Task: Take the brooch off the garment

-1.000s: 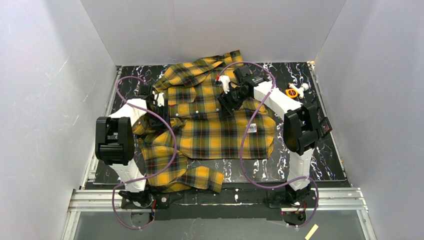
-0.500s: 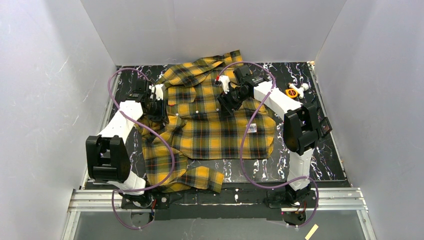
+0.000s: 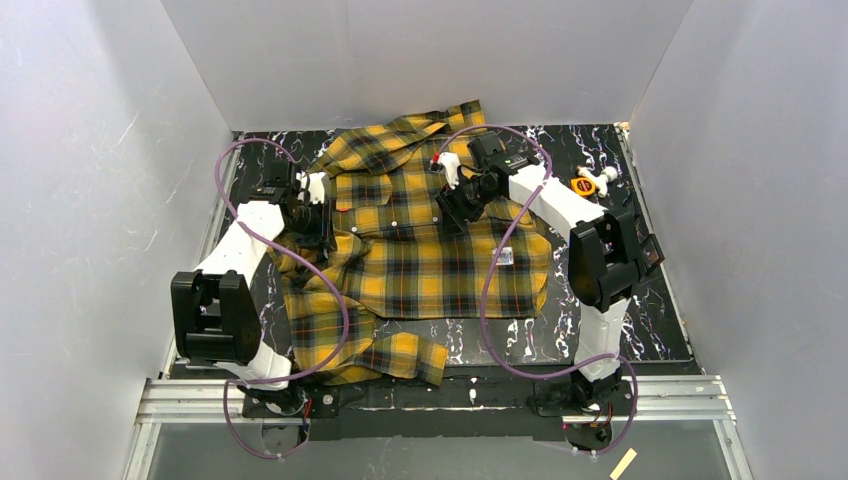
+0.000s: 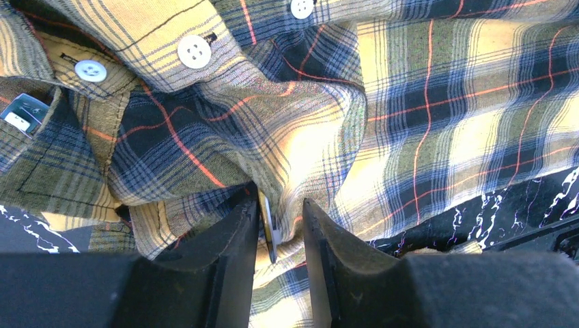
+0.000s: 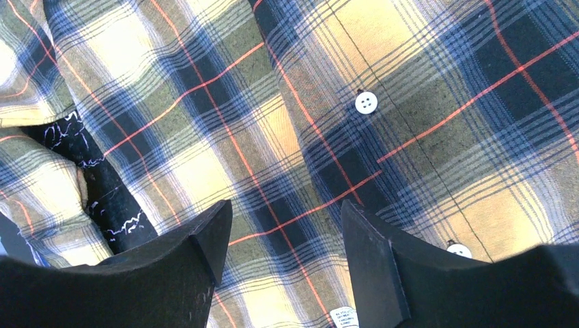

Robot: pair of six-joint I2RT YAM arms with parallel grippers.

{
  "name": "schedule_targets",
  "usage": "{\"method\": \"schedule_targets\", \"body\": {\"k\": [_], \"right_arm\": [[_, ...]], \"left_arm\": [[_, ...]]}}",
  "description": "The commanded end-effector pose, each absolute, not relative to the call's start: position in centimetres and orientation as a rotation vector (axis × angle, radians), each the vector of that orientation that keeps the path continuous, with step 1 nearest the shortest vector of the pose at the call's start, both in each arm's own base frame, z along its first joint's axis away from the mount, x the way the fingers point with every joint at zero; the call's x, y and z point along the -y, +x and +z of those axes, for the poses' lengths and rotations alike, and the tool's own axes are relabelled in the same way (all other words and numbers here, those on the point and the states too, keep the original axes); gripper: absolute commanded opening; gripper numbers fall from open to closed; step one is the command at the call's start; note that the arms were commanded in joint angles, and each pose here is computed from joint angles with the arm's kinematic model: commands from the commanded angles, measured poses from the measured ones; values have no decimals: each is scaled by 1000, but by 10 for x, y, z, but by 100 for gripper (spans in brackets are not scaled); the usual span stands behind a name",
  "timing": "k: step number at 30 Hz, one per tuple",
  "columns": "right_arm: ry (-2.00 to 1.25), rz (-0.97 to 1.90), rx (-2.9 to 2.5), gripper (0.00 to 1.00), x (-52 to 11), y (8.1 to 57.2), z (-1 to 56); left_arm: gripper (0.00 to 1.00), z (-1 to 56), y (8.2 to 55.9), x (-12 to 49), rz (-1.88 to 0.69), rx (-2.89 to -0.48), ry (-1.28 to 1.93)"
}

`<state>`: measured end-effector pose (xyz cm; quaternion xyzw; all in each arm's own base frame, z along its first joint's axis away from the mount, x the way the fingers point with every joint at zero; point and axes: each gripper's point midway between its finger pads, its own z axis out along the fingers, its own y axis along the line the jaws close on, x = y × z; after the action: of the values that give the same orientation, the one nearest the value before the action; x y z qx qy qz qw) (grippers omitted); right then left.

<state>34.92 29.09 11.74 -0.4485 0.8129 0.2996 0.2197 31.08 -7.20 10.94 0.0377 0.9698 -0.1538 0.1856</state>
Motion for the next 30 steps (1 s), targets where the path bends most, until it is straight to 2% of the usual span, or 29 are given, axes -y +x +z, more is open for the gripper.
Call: {"method": "schedule_targets", "body": {"k": [1,16,19,25,30], "right_arm": [[-1249,840,-2161,68,-295,347,143],[-1252,845,-2162,66,-296,346,142],[-1252,844,-2160,66,-296,346,142],[-1253,875,-2145,64,-300,345,146],[-1263,930,-2124,64,-311,340,148]], "left_arm": [[29,118,306,64,-420,-2727,111],[19,105,304,62,-464,-2769,65],[15,105,307,62,-466,-2768,64],[1,113,309,60,-450,-2755,71],[0,123,306,58,-432,-2744,94]]}}
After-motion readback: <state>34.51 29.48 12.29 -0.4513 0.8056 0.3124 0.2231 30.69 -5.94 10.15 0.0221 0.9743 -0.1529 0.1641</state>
